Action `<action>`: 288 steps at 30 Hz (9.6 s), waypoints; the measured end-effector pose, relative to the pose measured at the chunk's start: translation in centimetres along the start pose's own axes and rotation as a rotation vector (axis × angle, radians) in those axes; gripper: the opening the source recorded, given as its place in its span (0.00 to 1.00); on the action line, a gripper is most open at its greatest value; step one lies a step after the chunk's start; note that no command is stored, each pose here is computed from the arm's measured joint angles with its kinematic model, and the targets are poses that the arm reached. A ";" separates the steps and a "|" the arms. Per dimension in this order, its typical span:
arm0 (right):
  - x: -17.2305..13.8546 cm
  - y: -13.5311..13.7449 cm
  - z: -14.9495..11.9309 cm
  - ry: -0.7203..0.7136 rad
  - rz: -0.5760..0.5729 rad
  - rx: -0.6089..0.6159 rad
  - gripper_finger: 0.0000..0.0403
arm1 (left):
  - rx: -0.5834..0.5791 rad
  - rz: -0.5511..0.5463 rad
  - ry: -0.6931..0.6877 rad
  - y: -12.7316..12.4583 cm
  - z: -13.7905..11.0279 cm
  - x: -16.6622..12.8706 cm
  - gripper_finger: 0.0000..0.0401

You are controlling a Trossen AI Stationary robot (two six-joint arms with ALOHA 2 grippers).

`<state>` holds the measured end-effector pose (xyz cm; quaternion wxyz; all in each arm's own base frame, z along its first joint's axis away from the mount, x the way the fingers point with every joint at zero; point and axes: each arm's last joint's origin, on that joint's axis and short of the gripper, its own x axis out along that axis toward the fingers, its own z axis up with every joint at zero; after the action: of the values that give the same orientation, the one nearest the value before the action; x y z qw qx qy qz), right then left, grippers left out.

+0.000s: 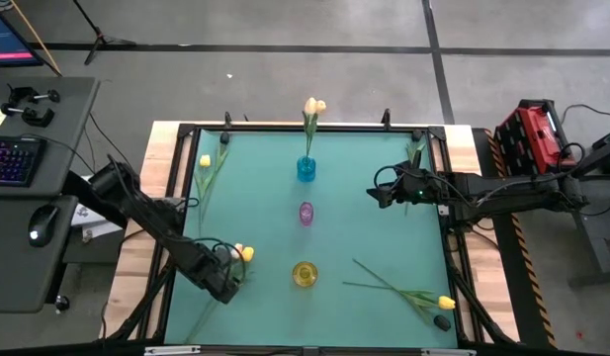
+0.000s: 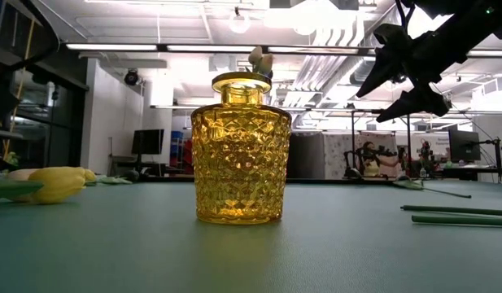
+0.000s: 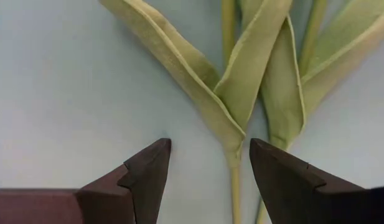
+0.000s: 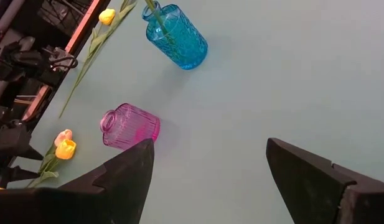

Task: Sort flowers into vase by color
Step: Put the white flower into the blue vase, then put the bottom left yellow flower into the purple vase

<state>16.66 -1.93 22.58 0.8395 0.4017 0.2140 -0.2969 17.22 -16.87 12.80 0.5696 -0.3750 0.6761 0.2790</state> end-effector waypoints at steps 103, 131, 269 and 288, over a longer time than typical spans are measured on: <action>-0.1 0.8 0.8 -0.118 0.057 0.055 0.74 | 0.438 -0.398 -1.481 5.9 26.7 -19.1 0.47; -0.1 0.8 0.8 -0.111 0.063 0.055 0.74 | 0.449 -0.189 -1.220 8.3 23.7 -18.4 0.68; -2.2 5.5 1.1 -0.090 0.626 0.065 0.74 | 0.508 -0.058 -0.301 -2.4 0.3 -0.8 0.58; -2.6 5.9 1.3 -0.179 0.646 -0.001 0.74 | 0.404 -0.149 -0.767 -2.5 2.5 -7.1 0.01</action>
<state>18.88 0.84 28.09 0.9058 0.4209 0.0012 -0.0492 21.18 -14.98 19.38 0.8599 -0.1732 0.4277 0.2182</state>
